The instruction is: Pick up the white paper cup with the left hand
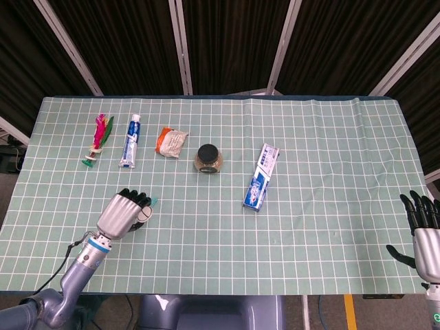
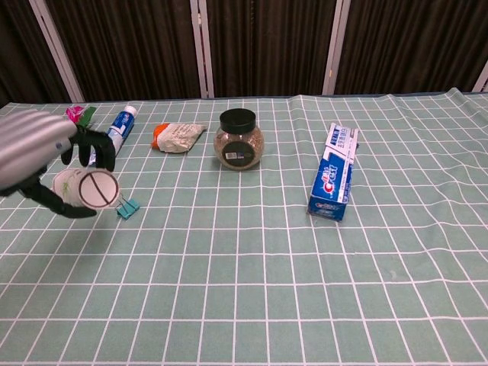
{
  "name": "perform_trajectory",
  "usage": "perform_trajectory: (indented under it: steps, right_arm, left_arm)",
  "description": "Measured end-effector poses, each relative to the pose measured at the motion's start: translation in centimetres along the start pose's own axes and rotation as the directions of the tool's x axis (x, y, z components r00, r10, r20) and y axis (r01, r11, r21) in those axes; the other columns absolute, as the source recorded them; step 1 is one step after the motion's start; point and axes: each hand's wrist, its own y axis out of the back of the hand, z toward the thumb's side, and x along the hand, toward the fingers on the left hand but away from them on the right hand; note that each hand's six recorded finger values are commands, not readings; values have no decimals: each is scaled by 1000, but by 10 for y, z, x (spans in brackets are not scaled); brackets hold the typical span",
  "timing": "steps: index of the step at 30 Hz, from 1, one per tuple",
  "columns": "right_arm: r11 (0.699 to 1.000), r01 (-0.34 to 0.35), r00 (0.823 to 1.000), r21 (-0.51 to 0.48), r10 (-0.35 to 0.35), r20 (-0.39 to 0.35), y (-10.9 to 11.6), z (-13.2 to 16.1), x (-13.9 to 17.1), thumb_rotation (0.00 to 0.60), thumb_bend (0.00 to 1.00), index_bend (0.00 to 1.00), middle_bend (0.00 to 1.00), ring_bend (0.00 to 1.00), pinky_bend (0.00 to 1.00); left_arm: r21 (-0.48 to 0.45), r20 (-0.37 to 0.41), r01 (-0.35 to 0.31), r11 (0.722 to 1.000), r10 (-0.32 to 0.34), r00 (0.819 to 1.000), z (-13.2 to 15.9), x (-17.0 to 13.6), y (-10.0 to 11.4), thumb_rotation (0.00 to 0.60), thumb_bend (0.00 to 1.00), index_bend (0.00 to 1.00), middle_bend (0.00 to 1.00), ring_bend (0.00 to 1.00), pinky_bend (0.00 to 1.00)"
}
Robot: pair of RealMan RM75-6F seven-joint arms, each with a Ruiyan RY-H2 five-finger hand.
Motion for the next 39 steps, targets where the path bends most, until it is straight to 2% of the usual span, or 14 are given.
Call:
perform_trajectory:
  steps: [2, 3, 5, 7, 8, 9, 11, 12, 15, 16, 17, 21, 26, 39]
  right_arm:
    - [1000, -1, 1000, 1, 1, 1, 0, 0, 0, 600, 0, 0, 0, 0, 0]
    - [1000, -1, 1000, 1, 1, 1, 0, 0, -1, 600, 0, 0, 0, 0, 0]
    - [1000, -2, 1000, 2, 2, 1, -1, 0, -1, 600, 0, 0, 0, 0, 0]
    - [1000, -3, 1000, 4, 3, 2, -1, 0, -1, 600, 0, 0, 0, 0, 0]
    - [1000, -5, 1000, 6, 5, 3, -1, 0, -1, 600, 0, 0, 0, 0, 0]
    - [1000, -6, 1000, 7, 6, 3, -2, 0, -1, 600, 0, 0, 0, 0, 0]
    - [1000, -10, 1000, 8, 10, 5, -3, -1, -1, 600, 0, 0, 0, 0, 0]
    - [1000, -11, 1000, 9, 11, 5, -3, -1, -2, 600, 0, 0, 0, 0, 0]
    - [1000, -12, 1000, 11, 12, 8, -4, -1, -2, 600, 0, 0, 0, 0, 0]
    - [1000, -12, 1000, 11, 12, 10, -4, -2, -2, 600, 0, 0, 0, 0, 0]
    - [1000, -12, 1000, 11, 12, 11, -4, -2, -3, 600, 0, 0, 0, 0, 0]
    - [1000, -12, 1000, 11, 12, 12, -4, -2, -3, 600, 0, 0, 0, 0, 0]
    - [1000, -14, 1000, 12, 14, 12, -4, -2, -3, 600, 0, 0, 0, 0, 0]
    - [1000, -20, 1000, 12, 20, 16, -5, -3, -4, 600, 0, 0, 0, 0, 0]
  left_arm:
    - [-169, -33, -16, 985, 10, 999, -7, 4, 10, 600, 0, 573, 483, 453, 502]
    - [-276, -55, -26, 961, 11, 998, -11, 6, 16, 600, 0, 573, 483, 453, 502]
    - [-422, -88, -39, 906, 2, 996, -18, 10, 21, 600, 0, 573, 483, 453, 502]
    - [-587, -129, -53, 807, -28, 991, -28, 14, 22, 600, 0, 573, 483, 453, 503]
    - [-624, -139, -56, 779, -40, 990, -31, 15, 21, 600, 0, 573, 483, 453, 502]
    - [-691, -157, -63, 720, -64, 986, -35, 17, 18, 600, 0, 573, 483, 453, 502]
    - [-771, -181, -76, 632, -104, 978, -42, 20, 12, 600, 0, 573, 483, 453, 502]
    - [-811, -197, -85, 579, -133, 971, -47, 22, 7, 600, 0, 573, 483, 453, 502]
    - [-870, -229, -111, 480, -195, 954, -57, 26, -7, 600, 0, 573, 483, 453, 503]
    - [-877, -236, -118, 466, -204, 950, -61, 28, -10, 600, 0, 573, 483, 453, 503]
    - [-879, -243, -124, 461, -208, 947, -64, 29, -13, 600, 0, 573, 483, 453, 503]
    - [-871, -264, -133, 474, -221, 939, -73, 33, -24, 600, 0, 573, 483, 453, 502]
    - [-884, -272, -143, 445, -242, 931, -75, 35, -35, 600, 0, 573, 483, 453, 502]
    - [-872, -277, -118, 475, -282, 919, -76, 38, -59, 600, 0, 553, 465, 434, 488]
